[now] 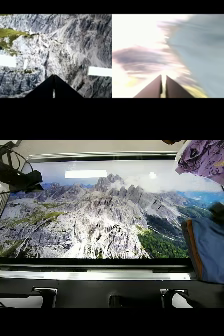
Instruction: Fold the clothes and pants, and hang the long-sleeved shirts on hangers.
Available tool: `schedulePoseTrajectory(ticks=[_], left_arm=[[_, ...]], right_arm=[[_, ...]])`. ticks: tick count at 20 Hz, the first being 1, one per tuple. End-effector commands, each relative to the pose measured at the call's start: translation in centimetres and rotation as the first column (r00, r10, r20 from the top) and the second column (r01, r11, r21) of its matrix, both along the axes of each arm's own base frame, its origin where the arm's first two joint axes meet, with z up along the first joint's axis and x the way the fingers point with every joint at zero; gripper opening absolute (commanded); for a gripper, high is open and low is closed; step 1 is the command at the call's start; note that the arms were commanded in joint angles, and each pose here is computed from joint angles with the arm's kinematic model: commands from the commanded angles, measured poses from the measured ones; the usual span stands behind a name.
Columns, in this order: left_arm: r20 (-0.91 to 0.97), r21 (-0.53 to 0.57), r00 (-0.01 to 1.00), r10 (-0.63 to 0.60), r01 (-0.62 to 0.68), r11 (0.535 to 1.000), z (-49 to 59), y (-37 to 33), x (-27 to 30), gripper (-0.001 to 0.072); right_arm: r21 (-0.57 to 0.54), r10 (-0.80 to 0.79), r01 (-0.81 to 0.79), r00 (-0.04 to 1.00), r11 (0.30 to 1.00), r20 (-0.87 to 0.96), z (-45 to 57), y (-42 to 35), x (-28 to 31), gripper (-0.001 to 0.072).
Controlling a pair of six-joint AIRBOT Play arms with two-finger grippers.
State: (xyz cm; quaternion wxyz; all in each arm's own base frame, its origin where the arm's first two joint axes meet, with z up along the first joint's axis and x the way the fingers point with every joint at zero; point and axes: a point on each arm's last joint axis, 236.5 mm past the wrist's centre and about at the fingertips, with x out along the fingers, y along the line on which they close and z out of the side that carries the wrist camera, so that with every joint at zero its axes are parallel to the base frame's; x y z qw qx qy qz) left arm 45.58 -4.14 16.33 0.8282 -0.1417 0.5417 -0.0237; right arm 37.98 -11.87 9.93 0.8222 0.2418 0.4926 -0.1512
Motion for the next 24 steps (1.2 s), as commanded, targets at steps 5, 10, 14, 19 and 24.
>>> schedulePoseTrajectory(ticks=[5,10,14,19,24], left_arm=[[0.03,0.116,0.992,-0.12,0.116,0.986,0.3,-1.2,-7.2,0.0015],[0.083,0.134,0.988,-0.128,0.116,0.984,1.9,-1.2,-9.5,0.0017],[0.081,0.133,0.988,-0.129,0.117,0.984,1.8,-1.2,-9.4,0.0017],[0.078,0.133,0.989,-0.129,0.118,0.984,1.7,-1.2,-9.4,0.0017],[0.078,0.133,0.989,-0.129,0.118,0.984,1.7,-1.2,-9.4,0.0017]], right_arm=[[-0.101,0.662,-0.655,0.748,0.749,0.053,1.8,26.4,0.7,0.0027],[-0.128,0.74,-0.73,0.666,0.672,0.087,2.3,31.3,-0.6,0.0028],[-0.134,0.738,-0.726,0.669,0.675,0.089,2.4,31.1,-0.4,0.0028],[-0.135,0.737,-0.725,0.669,0.675,0.095,2.5,31.2,-0.3,0.0028],[-0.135,0.737,-0.725,0.669,0.675,0.095,2.5,31.2,-0.3,0.0028]])
